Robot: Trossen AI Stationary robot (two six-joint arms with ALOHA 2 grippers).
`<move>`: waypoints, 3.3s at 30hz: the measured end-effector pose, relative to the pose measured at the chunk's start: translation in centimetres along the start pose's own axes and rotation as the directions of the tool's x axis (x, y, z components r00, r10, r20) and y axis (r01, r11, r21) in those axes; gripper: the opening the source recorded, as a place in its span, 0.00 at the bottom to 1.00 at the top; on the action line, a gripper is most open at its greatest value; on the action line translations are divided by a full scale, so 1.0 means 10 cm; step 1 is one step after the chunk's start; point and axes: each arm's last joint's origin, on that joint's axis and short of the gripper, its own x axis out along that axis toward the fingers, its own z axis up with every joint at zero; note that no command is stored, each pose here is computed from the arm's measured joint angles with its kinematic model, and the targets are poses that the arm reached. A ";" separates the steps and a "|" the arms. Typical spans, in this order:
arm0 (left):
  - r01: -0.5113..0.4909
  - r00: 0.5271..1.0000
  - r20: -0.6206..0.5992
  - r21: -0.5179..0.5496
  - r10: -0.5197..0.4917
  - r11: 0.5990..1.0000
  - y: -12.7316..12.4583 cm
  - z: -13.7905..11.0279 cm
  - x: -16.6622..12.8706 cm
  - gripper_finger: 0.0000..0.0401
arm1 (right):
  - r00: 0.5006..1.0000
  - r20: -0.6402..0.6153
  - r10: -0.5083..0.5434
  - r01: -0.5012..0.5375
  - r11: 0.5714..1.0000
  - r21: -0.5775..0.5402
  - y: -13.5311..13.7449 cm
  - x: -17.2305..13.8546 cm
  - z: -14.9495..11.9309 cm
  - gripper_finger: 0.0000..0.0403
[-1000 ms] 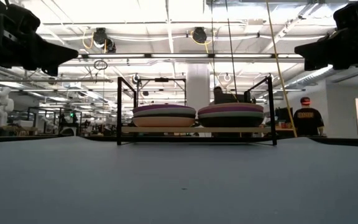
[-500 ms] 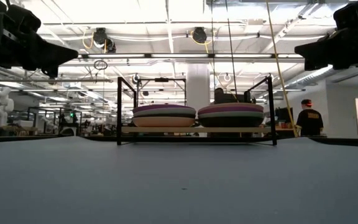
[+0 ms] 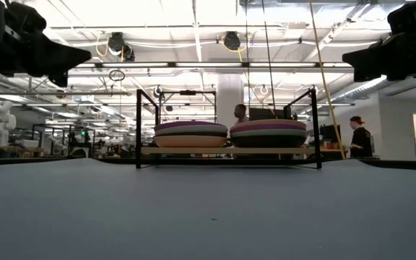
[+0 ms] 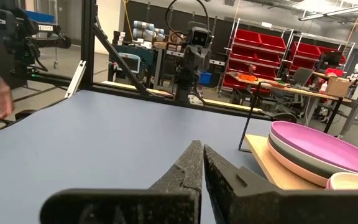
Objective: Place and stack plates onto a shelf
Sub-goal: Return to Home Position
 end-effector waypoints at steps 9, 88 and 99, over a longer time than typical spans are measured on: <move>0.001 1.000 0.026 -0.006 -0.001 1.000 0.00 0.03 0.00 0.01 | 1.000 0.000 0.000 0.000 1.000 0.000 0.00 0.00 0.00 0.00; -0.001 0.999 -0.051 -0.001 0.001 1.000 0.00 -0.05 0.00 0.01 | 1.000 0.001 0.000 0.000 0.991 0.131 0.00 0.00 0.00 0.00; -0.001 0.999 -0.051 -0.001 0.001 1.000 0.00 -0.05 0.00 0.01 | 1.000 0.001 0.000 -0.001 0.991 0.131 0.00 0.00 0.00 0.00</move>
